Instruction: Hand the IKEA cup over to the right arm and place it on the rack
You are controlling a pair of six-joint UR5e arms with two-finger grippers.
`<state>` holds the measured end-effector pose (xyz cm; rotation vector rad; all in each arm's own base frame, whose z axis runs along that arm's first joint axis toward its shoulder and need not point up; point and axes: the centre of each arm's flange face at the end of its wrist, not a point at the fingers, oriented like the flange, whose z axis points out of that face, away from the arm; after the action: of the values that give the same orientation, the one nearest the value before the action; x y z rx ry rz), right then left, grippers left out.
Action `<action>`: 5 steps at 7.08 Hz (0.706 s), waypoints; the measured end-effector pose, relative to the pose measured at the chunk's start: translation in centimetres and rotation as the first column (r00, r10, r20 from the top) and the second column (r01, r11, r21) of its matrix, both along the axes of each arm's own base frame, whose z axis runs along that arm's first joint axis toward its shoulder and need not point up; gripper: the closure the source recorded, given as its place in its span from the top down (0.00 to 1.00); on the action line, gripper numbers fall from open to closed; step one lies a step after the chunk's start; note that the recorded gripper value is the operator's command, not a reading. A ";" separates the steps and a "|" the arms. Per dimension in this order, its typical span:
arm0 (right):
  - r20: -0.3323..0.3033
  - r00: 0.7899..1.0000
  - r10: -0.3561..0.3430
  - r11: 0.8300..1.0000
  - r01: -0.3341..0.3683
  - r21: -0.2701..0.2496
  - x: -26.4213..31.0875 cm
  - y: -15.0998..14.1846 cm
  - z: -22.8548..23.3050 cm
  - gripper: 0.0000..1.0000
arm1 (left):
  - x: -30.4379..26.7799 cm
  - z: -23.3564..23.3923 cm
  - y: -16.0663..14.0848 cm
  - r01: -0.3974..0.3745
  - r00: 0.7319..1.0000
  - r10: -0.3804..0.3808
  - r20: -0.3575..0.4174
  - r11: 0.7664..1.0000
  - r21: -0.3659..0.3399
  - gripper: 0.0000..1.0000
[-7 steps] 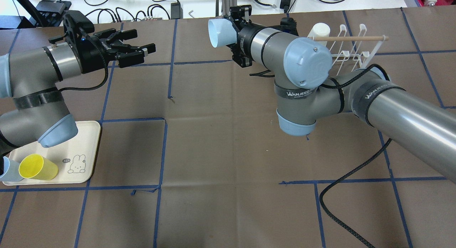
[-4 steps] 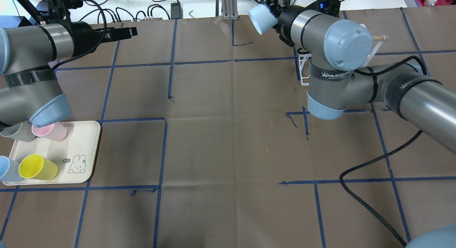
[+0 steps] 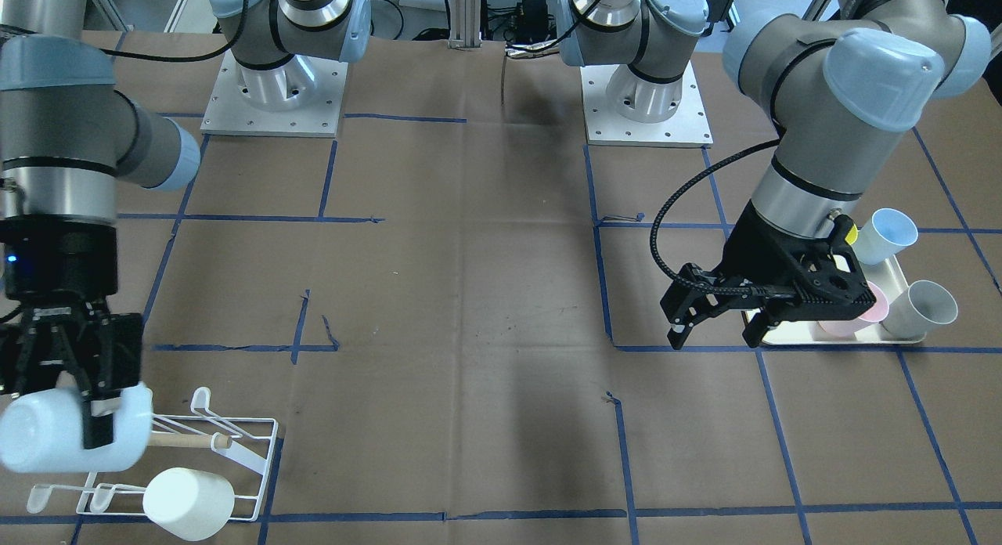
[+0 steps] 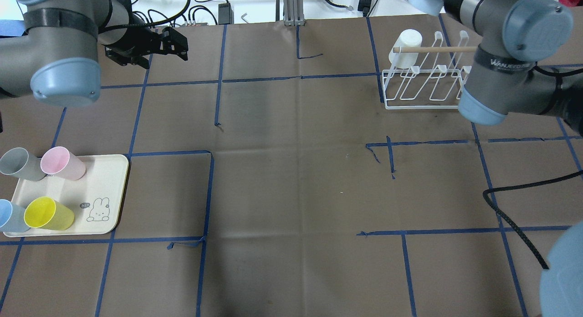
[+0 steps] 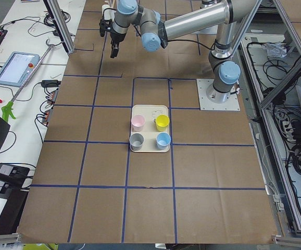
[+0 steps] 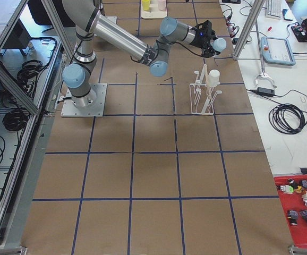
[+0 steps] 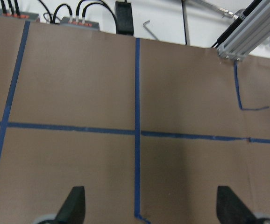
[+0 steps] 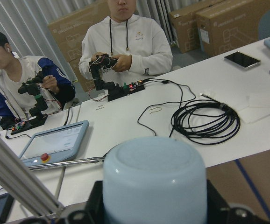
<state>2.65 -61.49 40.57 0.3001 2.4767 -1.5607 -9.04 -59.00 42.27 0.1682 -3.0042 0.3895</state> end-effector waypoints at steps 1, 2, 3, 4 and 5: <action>-0.123 0.992 0.011 1.000 -0.011 -0.006 -3.4 -1.1 -0.5 0.07 | -1.1 2.4 1.4 -0.015 1.000 0.014 0.010 0.996 0.091 0.99; -0.205 0.978 0.030 0.999 -0.033 -0.010 -6.3 -2.5 -1.7 0.07 | -1.6 4.1 3.2 -0.022 1.000 0.019 0.018 0.987 0.162 0.99; -0.256 0.965 0.049 0.998 -0.060 -0.035 -8.2 -3.8 -3.0 0.07 | -1.6 4.6 4.5 -0.024 0.999 0.018 0.032 0.978 0.206 0.99; -0.293 0.954 0.056 0.994 -0.081 -0.073 -9.4 -4.6 -4.8 0.07 | -1.5 4.9 5.4 -0.027 0.999 0.016 0.050 0.974 0.225 0.99; -0.313 0.948 0.056 0.991 -0.091 -0.101 -9.8 -5.1 -6.8 0.07 | -1.5 5.0 6.0 -0.028 0.998 0.014 0.060 0.972 0.234 0.99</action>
<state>-7.14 -66.54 33.78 -0.0619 2.5714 -1.8309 -10.51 -52.98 47.28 0.2117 -3.1003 0.0388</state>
